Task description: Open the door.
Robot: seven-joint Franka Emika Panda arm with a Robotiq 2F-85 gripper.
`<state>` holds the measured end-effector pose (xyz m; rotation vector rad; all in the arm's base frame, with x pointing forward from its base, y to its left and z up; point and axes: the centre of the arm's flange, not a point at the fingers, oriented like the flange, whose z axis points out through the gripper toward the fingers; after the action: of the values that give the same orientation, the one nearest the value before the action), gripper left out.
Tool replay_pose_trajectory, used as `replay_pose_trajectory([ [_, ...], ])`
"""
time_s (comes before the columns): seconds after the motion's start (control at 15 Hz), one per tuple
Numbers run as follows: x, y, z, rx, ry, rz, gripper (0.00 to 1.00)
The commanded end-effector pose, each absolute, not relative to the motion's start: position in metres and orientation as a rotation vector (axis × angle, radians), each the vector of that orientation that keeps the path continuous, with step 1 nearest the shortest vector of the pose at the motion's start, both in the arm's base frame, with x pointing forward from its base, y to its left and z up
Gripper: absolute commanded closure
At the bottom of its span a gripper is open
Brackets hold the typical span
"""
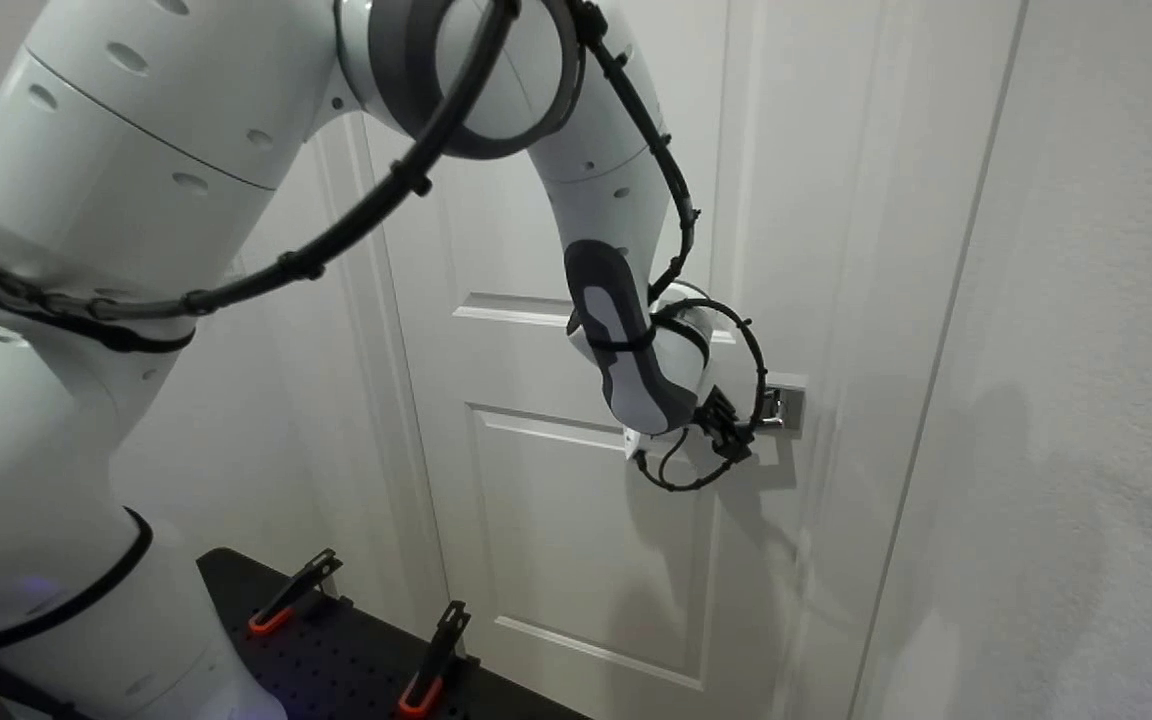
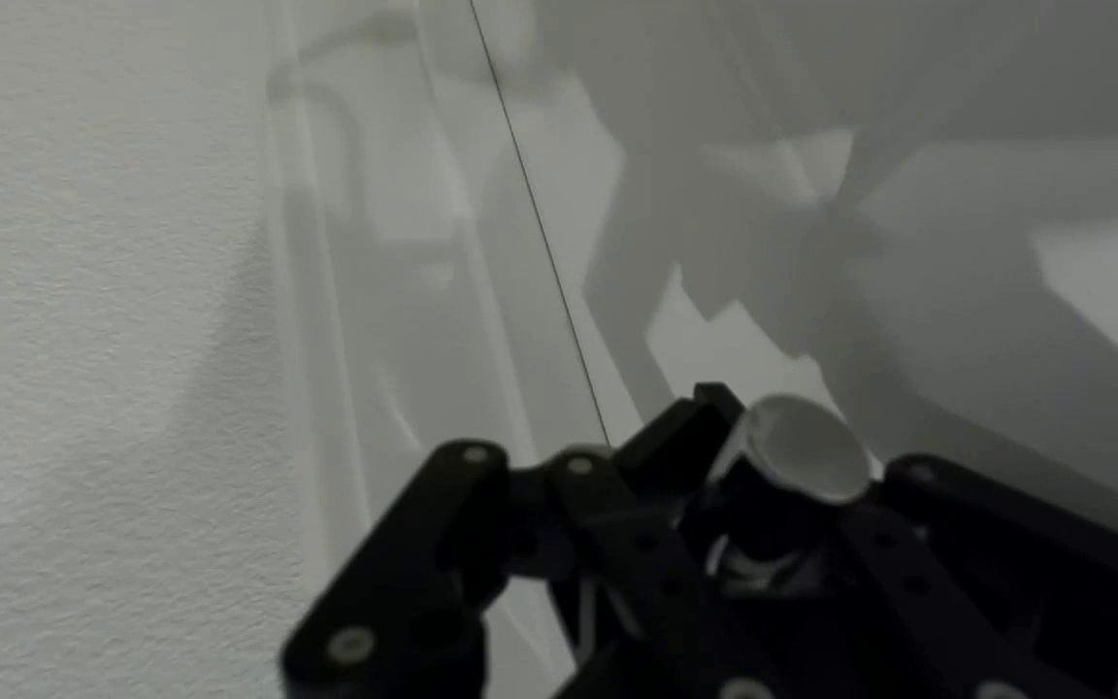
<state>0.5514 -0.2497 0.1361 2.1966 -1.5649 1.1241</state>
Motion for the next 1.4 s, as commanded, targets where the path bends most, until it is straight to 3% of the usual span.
replay_pose_trajectory([
  [0.0,0.527,-0.233,0.098,2.175,-1.417,1.157,0.98],
  [0.73,0.494,-0.211,0.034,2.045,-0.899,1.255,0.98],
  [1.33,0.483,-0.214,0.048,2.223,-1.155,1.027,0.98],
])
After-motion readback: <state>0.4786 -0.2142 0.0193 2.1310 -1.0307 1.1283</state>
